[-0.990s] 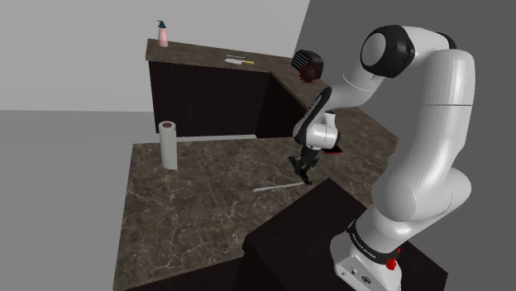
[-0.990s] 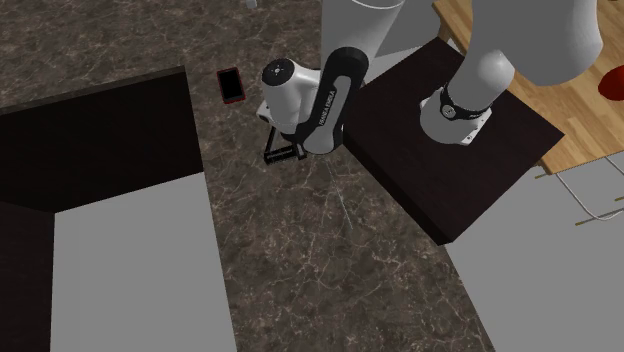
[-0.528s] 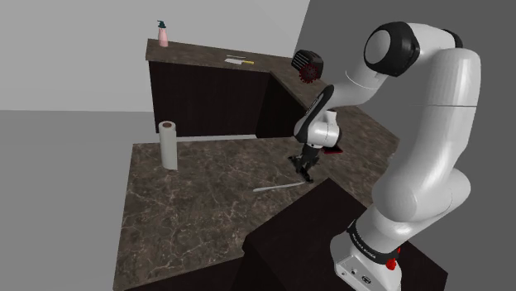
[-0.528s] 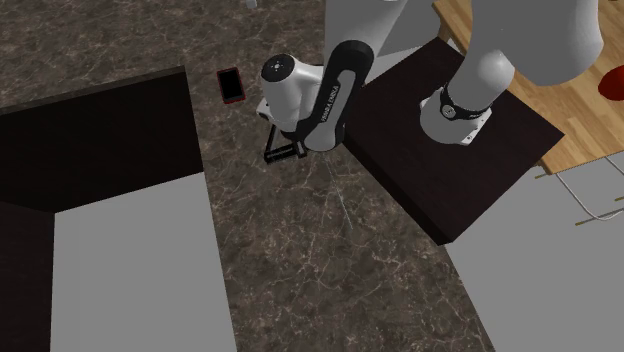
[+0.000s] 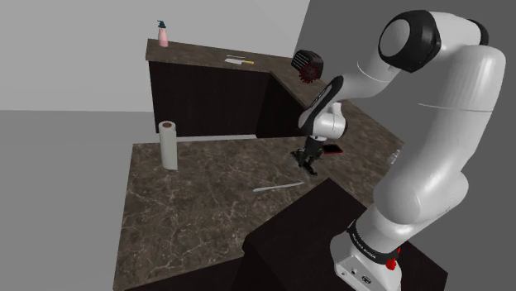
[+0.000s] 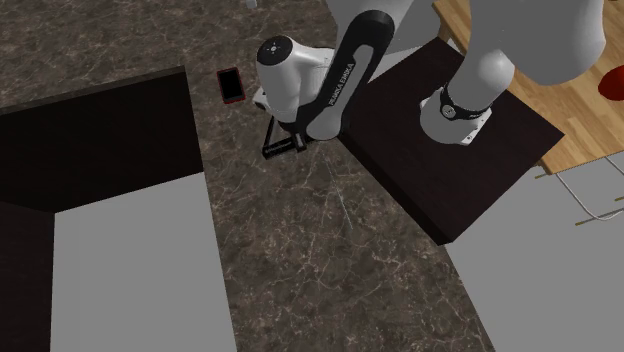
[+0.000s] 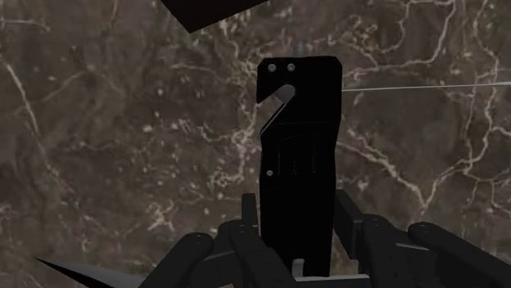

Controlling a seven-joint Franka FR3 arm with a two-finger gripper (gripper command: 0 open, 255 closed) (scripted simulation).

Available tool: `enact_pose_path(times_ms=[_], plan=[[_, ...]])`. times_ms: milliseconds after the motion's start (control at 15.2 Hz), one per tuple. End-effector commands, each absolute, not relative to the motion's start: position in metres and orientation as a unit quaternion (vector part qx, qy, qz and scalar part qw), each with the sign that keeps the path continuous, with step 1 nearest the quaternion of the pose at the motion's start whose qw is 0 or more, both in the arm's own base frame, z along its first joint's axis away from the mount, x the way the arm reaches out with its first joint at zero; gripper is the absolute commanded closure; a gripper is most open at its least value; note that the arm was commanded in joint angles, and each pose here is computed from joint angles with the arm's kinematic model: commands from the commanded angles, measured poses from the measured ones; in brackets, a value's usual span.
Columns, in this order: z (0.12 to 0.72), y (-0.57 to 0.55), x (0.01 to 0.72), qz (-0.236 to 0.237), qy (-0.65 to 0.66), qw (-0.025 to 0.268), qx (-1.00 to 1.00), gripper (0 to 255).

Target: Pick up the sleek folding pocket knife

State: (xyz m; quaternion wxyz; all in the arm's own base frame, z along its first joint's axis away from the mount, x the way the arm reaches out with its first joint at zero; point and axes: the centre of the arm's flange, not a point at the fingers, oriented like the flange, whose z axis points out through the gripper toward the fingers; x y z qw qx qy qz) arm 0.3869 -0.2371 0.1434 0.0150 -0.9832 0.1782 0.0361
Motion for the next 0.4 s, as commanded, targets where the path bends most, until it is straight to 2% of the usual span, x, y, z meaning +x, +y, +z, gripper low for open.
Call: enact_pose_path(times_ms=[0,330], plan=[[0.154,-0.236,0.387,0.036,0.178,0.015,-0.983,255],[0.171,-0.236,0.387,0.036,0.178,0.015,-0.983,255]])
